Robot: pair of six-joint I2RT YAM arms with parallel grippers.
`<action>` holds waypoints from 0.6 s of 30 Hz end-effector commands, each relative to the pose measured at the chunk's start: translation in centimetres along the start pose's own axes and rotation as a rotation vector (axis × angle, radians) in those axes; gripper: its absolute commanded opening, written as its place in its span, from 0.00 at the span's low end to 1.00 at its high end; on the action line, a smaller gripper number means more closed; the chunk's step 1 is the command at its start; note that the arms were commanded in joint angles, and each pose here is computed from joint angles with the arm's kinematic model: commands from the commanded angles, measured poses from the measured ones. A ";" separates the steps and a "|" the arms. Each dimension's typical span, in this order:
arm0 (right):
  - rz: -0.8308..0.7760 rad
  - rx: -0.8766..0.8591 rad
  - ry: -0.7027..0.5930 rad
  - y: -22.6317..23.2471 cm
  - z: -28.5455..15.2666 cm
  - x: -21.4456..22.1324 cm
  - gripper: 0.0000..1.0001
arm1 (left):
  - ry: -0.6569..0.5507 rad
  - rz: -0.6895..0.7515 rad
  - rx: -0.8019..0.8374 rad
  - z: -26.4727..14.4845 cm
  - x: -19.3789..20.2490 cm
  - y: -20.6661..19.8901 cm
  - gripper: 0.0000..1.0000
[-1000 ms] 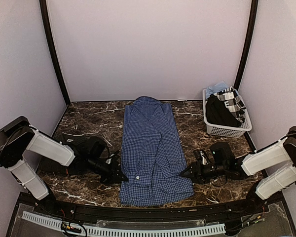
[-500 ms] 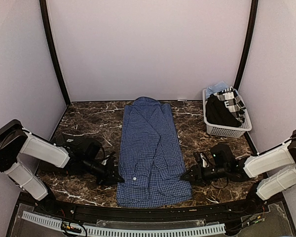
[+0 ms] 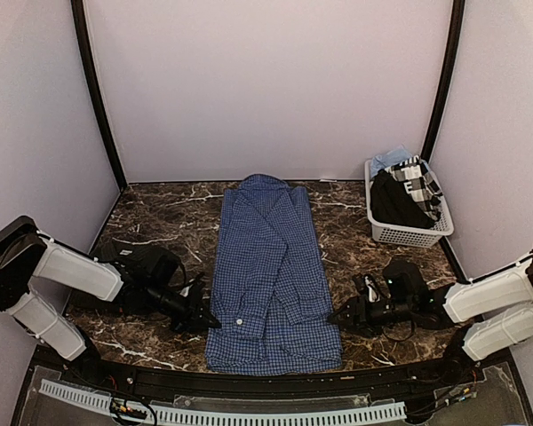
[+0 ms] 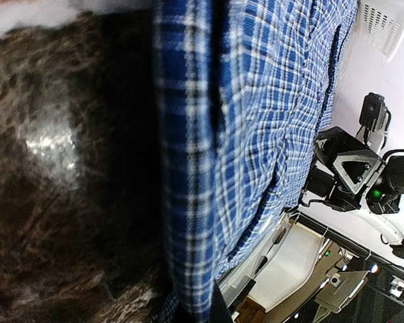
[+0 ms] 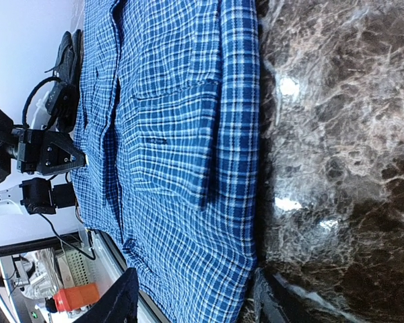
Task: Fold and stack the long sleeve shirts
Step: Pick up the rectangle-folded shirt from the center of the board.
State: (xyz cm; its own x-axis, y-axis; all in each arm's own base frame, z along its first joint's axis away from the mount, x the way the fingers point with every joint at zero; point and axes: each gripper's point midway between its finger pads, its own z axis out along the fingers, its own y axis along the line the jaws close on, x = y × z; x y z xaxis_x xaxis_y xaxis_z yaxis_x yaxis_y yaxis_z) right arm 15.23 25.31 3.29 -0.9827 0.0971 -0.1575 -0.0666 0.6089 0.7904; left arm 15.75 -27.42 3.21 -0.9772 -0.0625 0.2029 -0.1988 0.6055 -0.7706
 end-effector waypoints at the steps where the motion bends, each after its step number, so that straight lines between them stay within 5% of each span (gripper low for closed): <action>1: 0.039 0.114 -0.015 -3.0 -0.3 0.5 0.56 | 0.024 0.000 -0.007 -0.2 0.7 0.5 0.00; 18: -0.012 0.066 -0.002 -0.9 1.3 -1.1 0.53 | 0.027 0.003 -0.015 -0.1 0.6 0.5 0.00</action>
State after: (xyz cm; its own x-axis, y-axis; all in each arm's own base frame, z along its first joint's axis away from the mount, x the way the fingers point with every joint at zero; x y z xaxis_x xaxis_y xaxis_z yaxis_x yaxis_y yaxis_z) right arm 16.55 26.19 3.30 -0.9795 0.0904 -0.1803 -0.0850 0.6254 0.7756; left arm 15.73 -27.41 3.19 -0.9786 -0.0574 0.1978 -0.1915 0.6066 -0.7716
